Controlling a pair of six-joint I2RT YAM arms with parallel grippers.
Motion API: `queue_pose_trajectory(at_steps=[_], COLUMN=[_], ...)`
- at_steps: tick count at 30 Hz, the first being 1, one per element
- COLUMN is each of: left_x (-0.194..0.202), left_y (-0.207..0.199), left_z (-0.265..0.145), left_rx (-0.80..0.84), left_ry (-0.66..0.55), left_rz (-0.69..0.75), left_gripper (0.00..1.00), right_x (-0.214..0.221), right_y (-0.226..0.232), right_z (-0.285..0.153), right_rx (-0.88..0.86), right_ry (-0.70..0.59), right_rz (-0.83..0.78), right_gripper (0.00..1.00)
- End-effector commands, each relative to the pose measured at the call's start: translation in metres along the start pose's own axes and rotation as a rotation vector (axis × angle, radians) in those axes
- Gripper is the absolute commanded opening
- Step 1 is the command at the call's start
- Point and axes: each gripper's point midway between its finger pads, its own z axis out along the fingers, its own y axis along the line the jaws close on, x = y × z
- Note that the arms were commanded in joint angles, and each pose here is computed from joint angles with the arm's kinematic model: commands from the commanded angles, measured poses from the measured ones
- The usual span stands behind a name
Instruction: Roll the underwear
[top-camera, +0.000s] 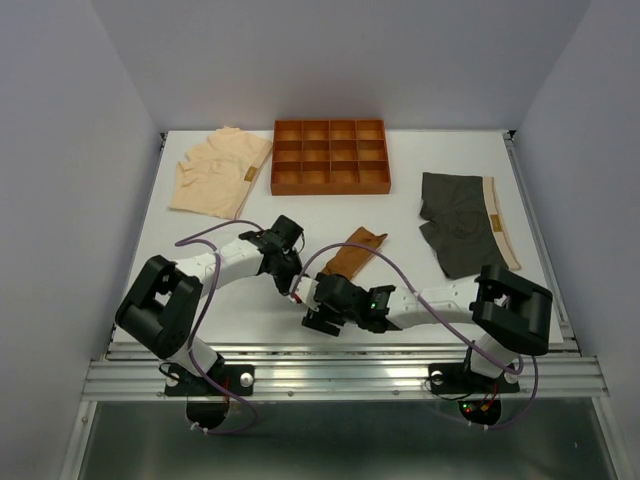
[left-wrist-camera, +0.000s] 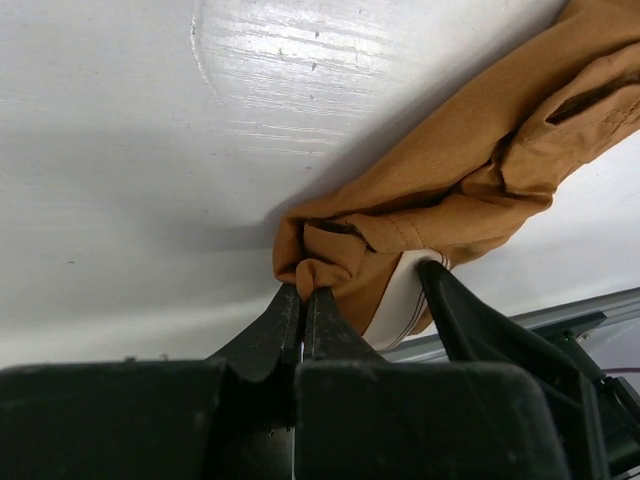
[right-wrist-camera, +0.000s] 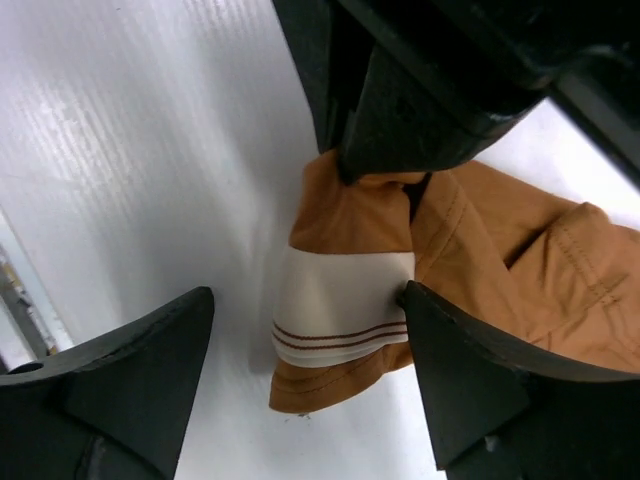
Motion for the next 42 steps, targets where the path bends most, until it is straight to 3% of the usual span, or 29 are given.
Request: queue_pose_trajectory(at_steps=[1,3,4,6,8,9,11,13,18,25,28,36,42], left_x=[0.003,0.003,0.003,0.003,0.002,0.001,-0.002,-0.012,-0.039,-0.065,-0.070,-0.064,-0.051], left_y=[-0.010,-0.010,-0.011,-0.012,-0.014,-0.016,-0.019,-0.021,-0.030,-0.006,0.008,0.029,0.030], left_z=[-0.013,-0.013,-0.013,-0.014,-0.015,-0.017,-0.020,-0.026,-0.045,-0.055,-0.057,-0.066,-0.064], left_rx=[0.031,0.032,0.035,0.041,0.049,0.061,0.068,0.057,0.052,-0.002,-0.019,-0.013,0.053], left_ry=[0.004,0.006,0.008,0.009,0.003,-0.005,-0.026,-0.072,-0.201,-0.297,-0.319,-0.353,-0.340], left_rz=[0.014,0.019,0.019,0.020,0.021,0.024,0.017,0.014,-0.003,-0.070,-0.101,-0.121,-0.086], left_gripper=[0.00,0.00,0.00,0.00,0.09,0.19,0.27,0.43,0.50,0.51,0.51,0.54,0.59], right_x=[-0.018,-0.015,-0.015,-0.017,-0.020,-0.023,-0.024,-0.025,-0.025,-0.039,-0.034,-0.026,-0.031], right_y=[-0.017,-0.017,-0.017,-0.016,-0.016,-0.016,-0.014,-0.010,0.008,0.022,0.013,0.001,-0.019], right_z=[0.005,0.008,0.009,0.010,0.009,0.007,0.005,0.004,-0.002,-0.022,-0.020,-0.003,-0.009], right_rx=[0.112,0.120,0.124,0.119,0.115,0.119,0.105,0.067,-0.099,-0.348,-0.378,-0.515,-0.625], right_ry=[-0.043,-0.033,-0.035,-0.038,-0.044,-0.053,-0.045,-0.035,-0.029,-0.087,-0.074,-0.011,-0.082], right_rz=[-0.006,-0.003,0.005,0.018,0.028,0.055,0.067,0.105,0.204,0.376,0.461,0.694,0.922], right_gripper=[0.73,0.65,0.39,0.19,0.07,0.01,0.01,0.01,0.01,0.01,0.01,0.01,0.01])
